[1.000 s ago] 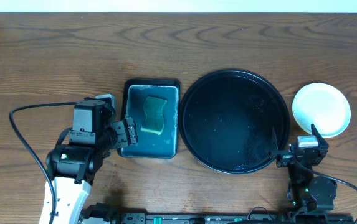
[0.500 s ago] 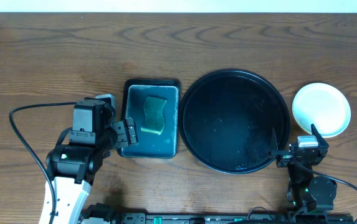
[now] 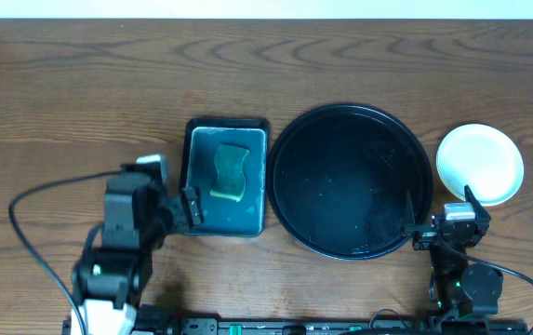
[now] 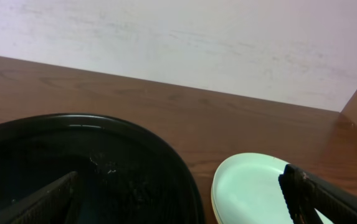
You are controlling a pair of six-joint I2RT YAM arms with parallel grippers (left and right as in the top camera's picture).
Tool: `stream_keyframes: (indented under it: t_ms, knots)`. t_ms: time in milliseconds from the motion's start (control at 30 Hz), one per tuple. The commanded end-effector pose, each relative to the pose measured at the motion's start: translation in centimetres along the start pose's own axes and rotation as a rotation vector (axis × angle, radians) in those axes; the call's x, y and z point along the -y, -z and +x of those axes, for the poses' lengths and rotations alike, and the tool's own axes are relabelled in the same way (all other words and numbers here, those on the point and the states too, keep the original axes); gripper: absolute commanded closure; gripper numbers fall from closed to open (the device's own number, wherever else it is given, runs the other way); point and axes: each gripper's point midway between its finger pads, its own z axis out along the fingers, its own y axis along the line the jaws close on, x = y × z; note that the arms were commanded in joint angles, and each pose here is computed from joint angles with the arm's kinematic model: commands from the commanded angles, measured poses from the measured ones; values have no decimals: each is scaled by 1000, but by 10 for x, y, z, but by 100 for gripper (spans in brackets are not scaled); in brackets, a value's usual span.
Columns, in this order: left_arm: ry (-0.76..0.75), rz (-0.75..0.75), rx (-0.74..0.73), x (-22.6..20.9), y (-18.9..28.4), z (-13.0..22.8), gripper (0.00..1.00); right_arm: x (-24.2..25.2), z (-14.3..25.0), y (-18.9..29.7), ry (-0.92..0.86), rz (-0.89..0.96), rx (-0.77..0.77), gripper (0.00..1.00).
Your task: Clean dirty plates on tray and stack at the side
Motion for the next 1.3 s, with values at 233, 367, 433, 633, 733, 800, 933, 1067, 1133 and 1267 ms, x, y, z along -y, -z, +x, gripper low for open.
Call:
stream_keyframes:
  t_ms: [233,367,433,633,733,800,933,1067,1133,1267]
  knots:
    - [19,25,391,-25,1,6,11,-4,-1,0,-8,-21,5,1]
    - [-47,33,547,-26,8,-7,11,-4,-1,0,-8,-21,5,1]
    - [-87,34,617,-25,12,-13,11,-4,-1,0,-8,-21,5,1]
    - [-292,-8,818,-18,33,-34,11,-4,-1,0,-8,-21,5,1]
    - [-391,-52,884,-17,39,-40,11,-4,-1,0,-8,-21,5,1]
    - [-403,-61,863,-18,35,-37,11,-4,-1,0,-8,-21,5,1]
    - [-369,-62,750,-26,16,-19,11,-4,-1,0,-8,-21,5,1]
    - [-292,-48,656,-32,1,-2,11,-4,-1,0,-8,-21,5,1]
    - [-291,-46,659,-32,1,-2,11,-4,-1,0,-8,-21,5,1]
    - [-289,-46,659,-32,1,-2,11,-4,-1,0,-8,-21,5,1]
